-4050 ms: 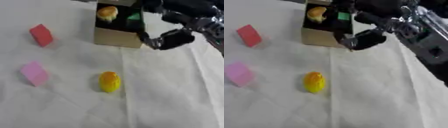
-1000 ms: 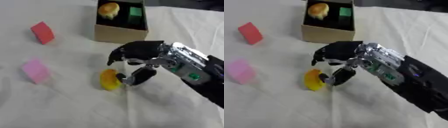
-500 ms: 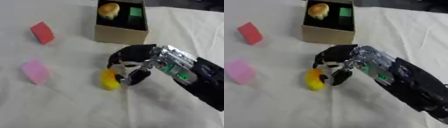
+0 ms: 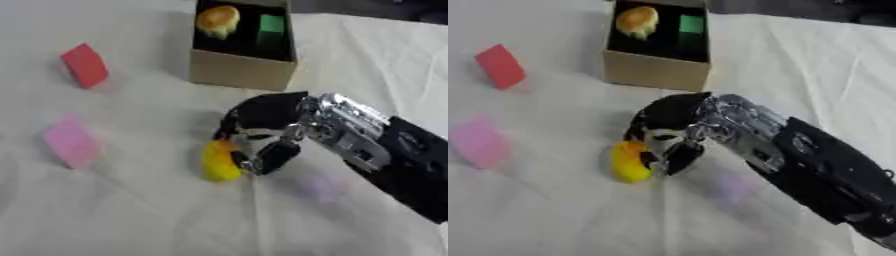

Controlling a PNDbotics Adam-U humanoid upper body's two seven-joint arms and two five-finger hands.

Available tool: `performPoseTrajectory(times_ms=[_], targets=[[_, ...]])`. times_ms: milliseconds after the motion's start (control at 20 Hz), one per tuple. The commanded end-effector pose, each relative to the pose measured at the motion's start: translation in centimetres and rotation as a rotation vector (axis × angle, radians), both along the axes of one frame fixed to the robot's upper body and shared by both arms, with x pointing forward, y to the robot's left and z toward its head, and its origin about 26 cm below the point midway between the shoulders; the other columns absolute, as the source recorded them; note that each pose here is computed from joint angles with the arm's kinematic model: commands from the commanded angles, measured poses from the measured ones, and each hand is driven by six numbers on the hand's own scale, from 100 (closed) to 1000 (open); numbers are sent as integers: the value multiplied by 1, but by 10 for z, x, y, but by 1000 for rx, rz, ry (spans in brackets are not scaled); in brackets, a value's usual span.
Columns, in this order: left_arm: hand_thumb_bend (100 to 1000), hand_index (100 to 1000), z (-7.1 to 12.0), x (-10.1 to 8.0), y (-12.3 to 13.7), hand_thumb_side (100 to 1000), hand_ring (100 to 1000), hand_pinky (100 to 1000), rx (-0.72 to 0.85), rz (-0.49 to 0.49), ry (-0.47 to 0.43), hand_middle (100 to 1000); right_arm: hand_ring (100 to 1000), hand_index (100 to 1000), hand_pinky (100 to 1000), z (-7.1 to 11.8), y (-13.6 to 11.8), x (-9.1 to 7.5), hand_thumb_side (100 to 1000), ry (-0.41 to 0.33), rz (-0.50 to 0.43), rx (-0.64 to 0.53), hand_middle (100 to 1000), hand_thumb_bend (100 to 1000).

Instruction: Pick up objects on the table and place them in the box.

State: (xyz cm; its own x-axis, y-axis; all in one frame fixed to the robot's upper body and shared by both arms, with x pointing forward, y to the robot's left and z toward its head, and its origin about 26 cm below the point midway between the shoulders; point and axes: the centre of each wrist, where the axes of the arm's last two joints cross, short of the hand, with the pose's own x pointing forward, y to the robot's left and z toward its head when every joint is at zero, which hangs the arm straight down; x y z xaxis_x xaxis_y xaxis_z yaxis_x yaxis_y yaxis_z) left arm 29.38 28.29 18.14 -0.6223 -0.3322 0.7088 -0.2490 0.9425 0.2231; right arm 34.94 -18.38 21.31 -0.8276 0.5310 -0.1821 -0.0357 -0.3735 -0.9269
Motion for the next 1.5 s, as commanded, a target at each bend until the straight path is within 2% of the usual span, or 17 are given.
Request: performPoseTrajectory(times_ms=[50, 100, 250, 350, 400, 450, 650, 700, 750, 850, 900, 950, 1050, 1100, 1200, 1500], targets=[[100, 795, 8, -2, 0, 629, 699, 937, 11, -10, -26, 626, 759, 582, 795, 13, -1, -8, 148, -49, 22, 82, 478, 100], [100, 795, 8, -2, 0, 629, 699, 937, 11, -10, -26, 626, 734, 551, 782, 15, 0, -10, 100, -54, 20, 124, 454, 100], [100, 795, 8, -2, 0, 629, 699, 937, 12, -10, -25, 624, 674, 489, 758, 21, 1, -15, 119, -58, 5, 248, 394, 100], [100, 795, 8, -2, 0, 629, 698, 937, 12, -10, -24, 624, 635, 449, 745, 26, 2, -20, 152, -58, -2, 310, 356, 100], [100, 795, 8, -2, 0, 629, 698, 937, 12, -10, -23, 623, 603, 388, 731, 29, 3, -22, 249, -60, -5, 337, 322, 100], [100, 795, 8, -2, 0, 629, 698, 937, 12, -10, -23, 623, 585, 349, 724, 32, 4, -25, 193, -62, -7, 365, 294, 100], [100, 795, 7, -2, 0, 627, 697, 936, 12, -11, -22, 622, 519, 212, 698, 41, 7, -34, 198, -58, -11, 435, 186, 100], [100, 795, 7, -2, 0, 628, 697, 936, 12, -11, -22, 621, 517, 208, 696, 42, 7, -35, 198, -54, -14, 443, 183, 100], [100, 795, 7, -2, 0, 628, 697, 936, 12, -11, -22, 621, 526, 244, 700, 43, 7, -36, 198, -51, -18, 447, 209, 100], [100, 795, 7, -2, 0, 629, 697, 936, 13, -10, -22, 620, 603, 482, 725, 44, 7, -38, 187, -49, -25, 436, 430, 100], [100, 795, 7, -2, 0, 629, 697, 936, 13, -11, -22, 620, 701, 652, 757, 44, 8, -39, 178, -44, -18, 415, 594, 100], [100, 795, 7, -2, 0, 629, 696, 936, 14, -12, -22, 619, 754, 753, 785, 44, 9, -41, 175, -36, -3, 383, 671, 100], [100, 795, 7, -2, 0, 630, 696, 936, 14, -12, -21, 619, 816, 849, 826, 44, 11, -45, 160, -17, 32, 300, 759, 100], [100, 795, 7, -2, 0, 630, 696, 936, 14, -12, -21, 618, 840, 882, 844, 44, 11, -46, 175, -9, 45, 260, 788, 100], [100, 795, 7, -2, 0, 630, 695, 936, 13, -11, -21, 618, 881, 920, 886, 44, 12, -47, 337, 15, 71, 186, 827, 100], [100, 795, 8, -2, 0, 630, 694, 936, 12, -12, -20, 616, 924, 922, 931, 46, 13, -49, 379, 77, 123, 64, 856, 100]])
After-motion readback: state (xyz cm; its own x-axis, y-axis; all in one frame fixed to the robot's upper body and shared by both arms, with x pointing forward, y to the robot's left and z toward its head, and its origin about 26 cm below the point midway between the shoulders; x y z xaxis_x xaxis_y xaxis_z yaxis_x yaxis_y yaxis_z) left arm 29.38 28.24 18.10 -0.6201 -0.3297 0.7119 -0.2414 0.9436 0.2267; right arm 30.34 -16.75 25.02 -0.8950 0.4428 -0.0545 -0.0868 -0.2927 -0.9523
